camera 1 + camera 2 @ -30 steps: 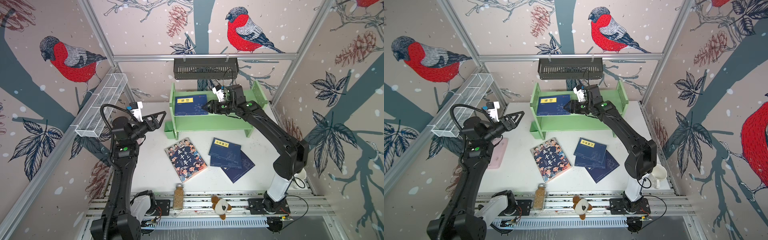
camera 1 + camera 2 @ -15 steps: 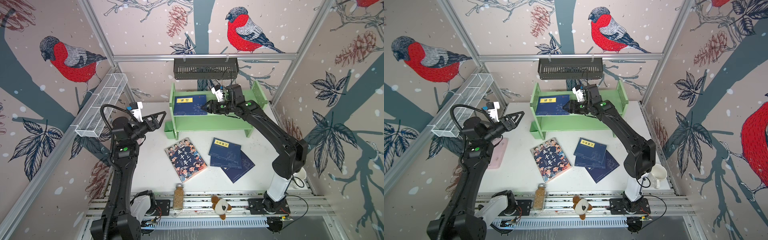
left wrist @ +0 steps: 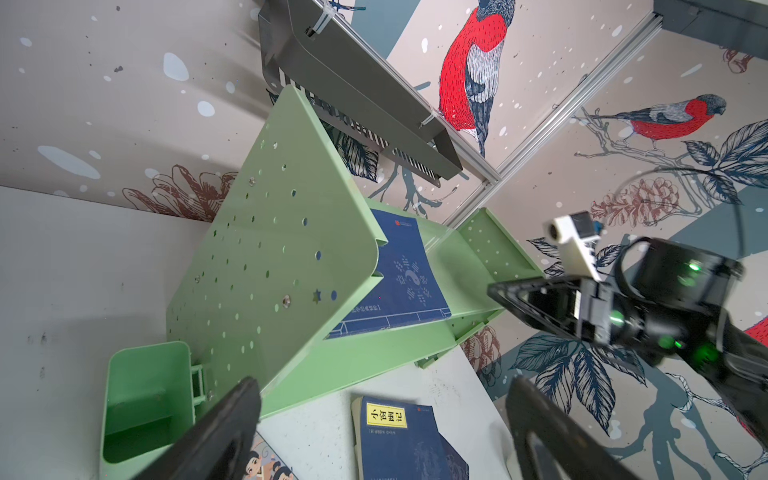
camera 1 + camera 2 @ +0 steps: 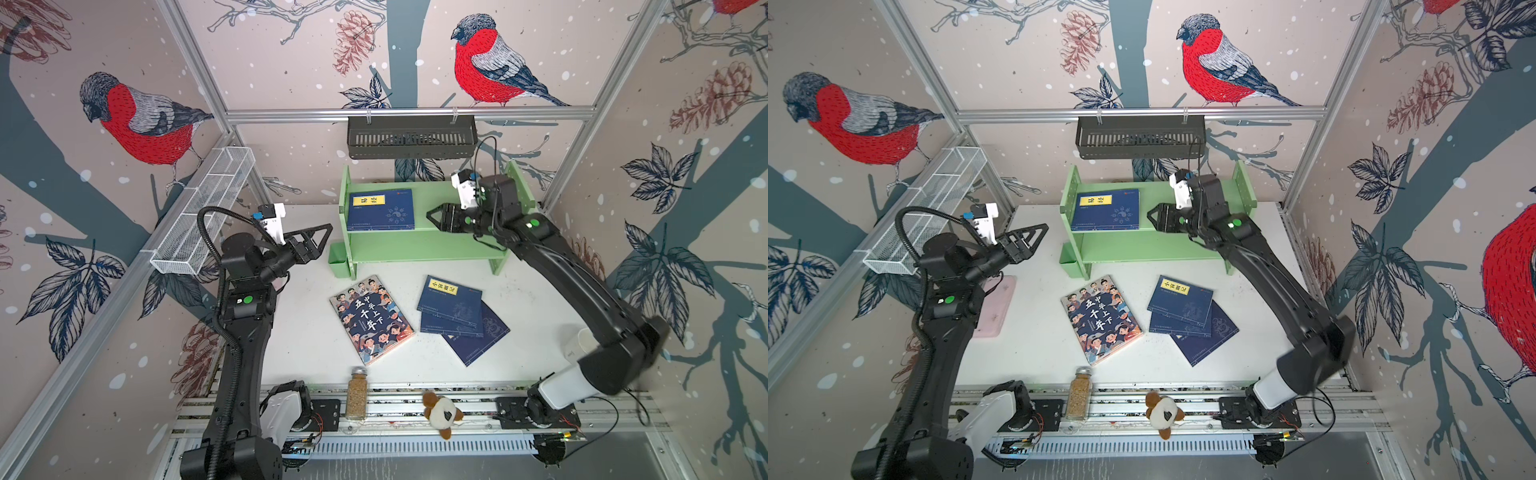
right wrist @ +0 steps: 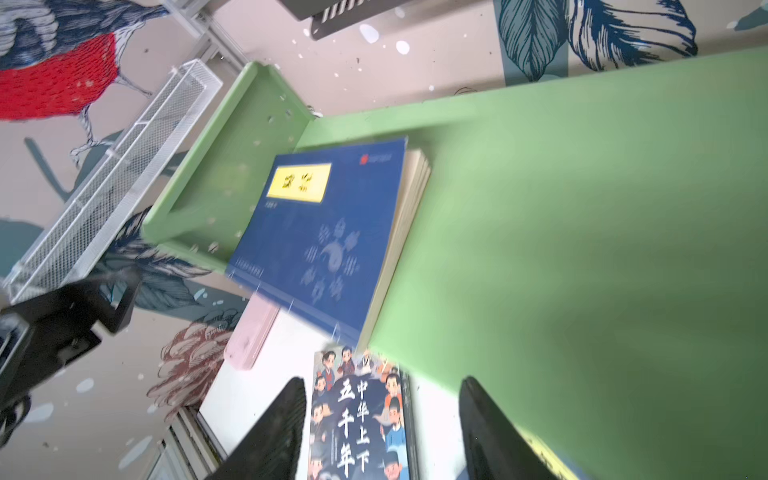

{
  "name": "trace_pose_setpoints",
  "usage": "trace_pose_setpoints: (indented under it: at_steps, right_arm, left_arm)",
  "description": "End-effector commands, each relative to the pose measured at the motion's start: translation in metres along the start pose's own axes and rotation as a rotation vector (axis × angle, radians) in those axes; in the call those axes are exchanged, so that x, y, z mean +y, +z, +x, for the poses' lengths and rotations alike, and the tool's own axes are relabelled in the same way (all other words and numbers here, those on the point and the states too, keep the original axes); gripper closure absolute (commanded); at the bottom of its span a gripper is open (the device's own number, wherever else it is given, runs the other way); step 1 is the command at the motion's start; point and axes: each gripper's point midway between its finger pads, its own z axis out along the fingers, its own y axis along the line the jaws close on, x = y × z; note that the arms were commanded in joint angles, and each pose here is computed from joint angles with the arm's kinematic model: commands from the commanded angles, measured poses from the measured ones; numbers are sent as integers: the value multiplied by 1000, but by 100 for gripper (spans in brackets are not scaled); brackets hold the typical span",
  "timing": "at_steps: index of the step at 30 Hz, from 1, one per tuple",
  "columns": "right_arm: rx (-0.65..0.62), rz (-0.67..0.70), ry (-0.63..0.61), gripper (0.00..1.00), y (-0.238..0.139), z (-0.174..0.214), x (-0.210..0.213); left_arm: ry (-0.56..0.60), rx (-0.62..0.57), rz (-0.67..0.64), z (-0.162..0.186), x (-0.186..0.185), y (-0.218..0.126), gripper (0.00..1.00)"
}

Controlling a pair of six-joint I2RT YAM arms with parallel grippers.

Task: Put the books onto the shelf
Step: 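Move the right gripper down to the dark-blue book stack on the table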

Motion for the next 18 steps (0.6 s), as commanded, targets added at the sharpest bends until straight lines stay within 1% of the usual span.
trace_pose_setpoints:
  at_steps: [1,3,5,7,11,14,18]
  right_arm:
    - [-47,96,6,41,-22,30,-16]
    - [-72,123,43,42,-39,60,-24]
    - [-89,90,110,42,-48,91,-29]
    - [-66,74,168,43,-47,122,-39]
    - [-24,123,253,43,-41,167,-65]
    - [7,239,284,41,-38,188,-94]
    - [-6,304,362,40,-32,202,-128]
  left_arm:
    - [51,51,-22,14,4,-4,8]
    - [61,77,-18,25,6,-5,7]
    - [70,110,-4,36,7,-5,7]
    - [63,143,5,47,10,-5,7]
    - [43,184,22,64,15,-5,7]
    - [24,200,46,74,15,-5,7]
    - [7,220,66,84,17,-5,6]
